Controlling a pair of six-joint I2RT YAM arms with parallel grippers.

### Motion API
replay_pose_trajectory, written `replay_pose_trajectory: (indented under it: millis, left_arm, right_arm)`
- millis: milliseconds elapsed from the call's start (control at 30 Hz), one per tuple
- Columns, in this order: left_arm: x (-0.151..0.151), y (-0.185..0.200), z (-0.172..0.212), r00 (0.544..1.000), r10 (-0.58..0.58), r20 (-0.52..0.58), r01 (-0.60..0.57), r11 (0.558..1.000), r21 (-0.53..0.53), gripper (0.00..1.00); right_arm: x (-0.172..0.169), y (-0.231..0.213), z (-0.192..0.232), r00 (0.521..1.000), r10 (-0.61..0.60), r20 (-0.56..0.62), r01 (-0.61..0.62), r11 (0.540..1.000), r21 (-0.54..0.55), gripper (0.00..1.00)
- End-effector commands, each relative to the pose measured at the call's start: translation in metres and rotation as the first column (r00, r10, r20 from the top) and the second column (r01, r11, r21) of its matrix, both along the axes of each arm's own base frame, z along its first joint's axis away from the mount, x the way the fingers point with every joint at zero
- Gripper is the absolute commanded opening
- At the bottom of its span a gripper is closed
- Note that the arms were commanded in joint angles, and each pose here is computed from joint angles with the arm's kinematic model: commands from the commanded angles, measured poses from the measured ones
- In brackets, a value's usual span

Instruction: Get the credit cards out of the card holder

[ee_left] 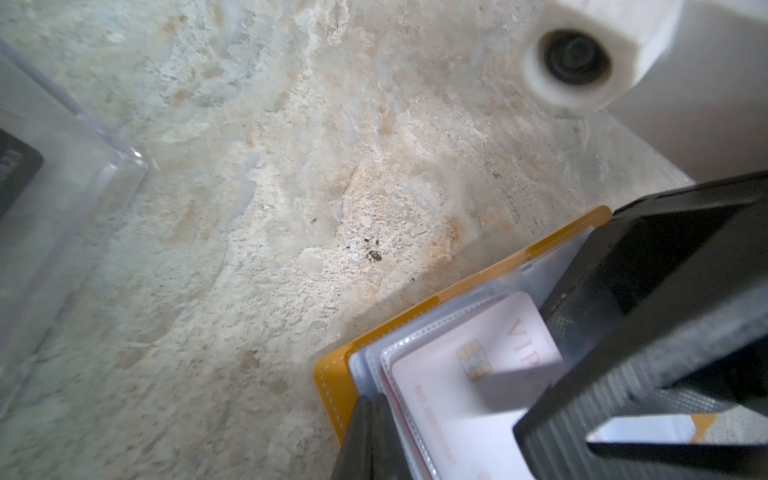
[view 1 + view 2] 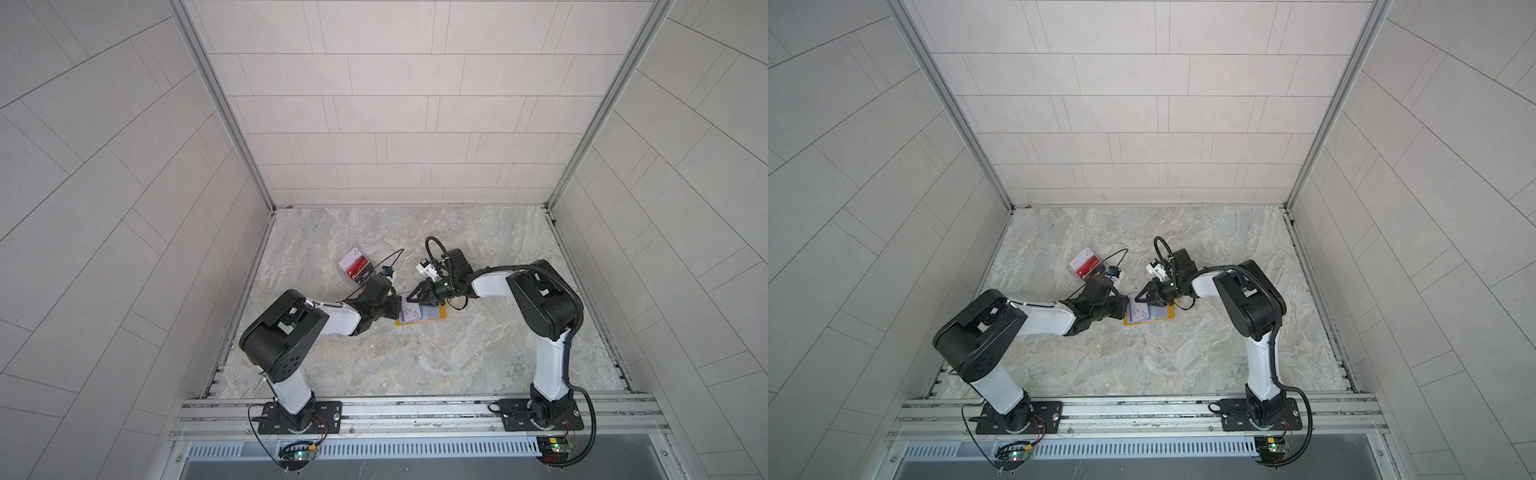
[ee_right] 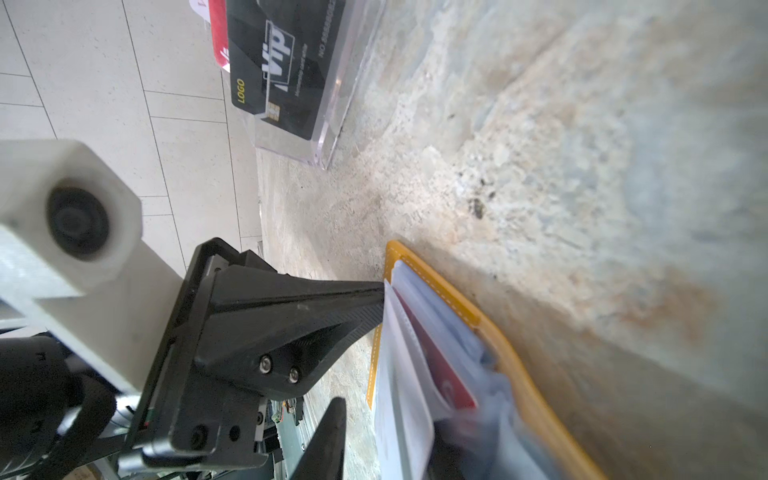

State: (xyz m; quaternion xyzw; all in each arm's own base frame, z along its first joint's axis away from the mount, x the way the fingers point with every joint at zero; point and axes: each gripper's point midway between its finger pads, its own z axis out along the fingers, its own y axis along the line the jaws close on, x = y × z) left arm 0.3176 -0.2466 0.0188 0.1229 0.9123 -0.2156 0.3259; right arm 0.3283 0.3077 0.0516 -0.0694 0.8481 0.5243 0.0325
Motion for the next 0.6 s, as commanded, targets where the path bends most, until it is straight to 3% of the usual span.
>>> replay_pose_trajectory:
  millis: [0, 567]
  left_arm:
    - [-0.029, 0.017, -0.035, 0.992, -0.002, -0.127, 0.013, 0.996, 0.089, 0.00]
    - [-0.027, 0.016, -0.032, 0.993, 0.000, -0.122, 0.010, 0.996, 0.084, 0.00]
  right_arm:
    - [0.003, 0.000, 0.016, 0.999, 0.001, 0.035, -0.003, 0.999, 0.044, 0.28]
    - [0.009, -0.014, 0.016, 0.998, -0.042, 0.036, 0.040, 0.998, 0.055, 0.26]
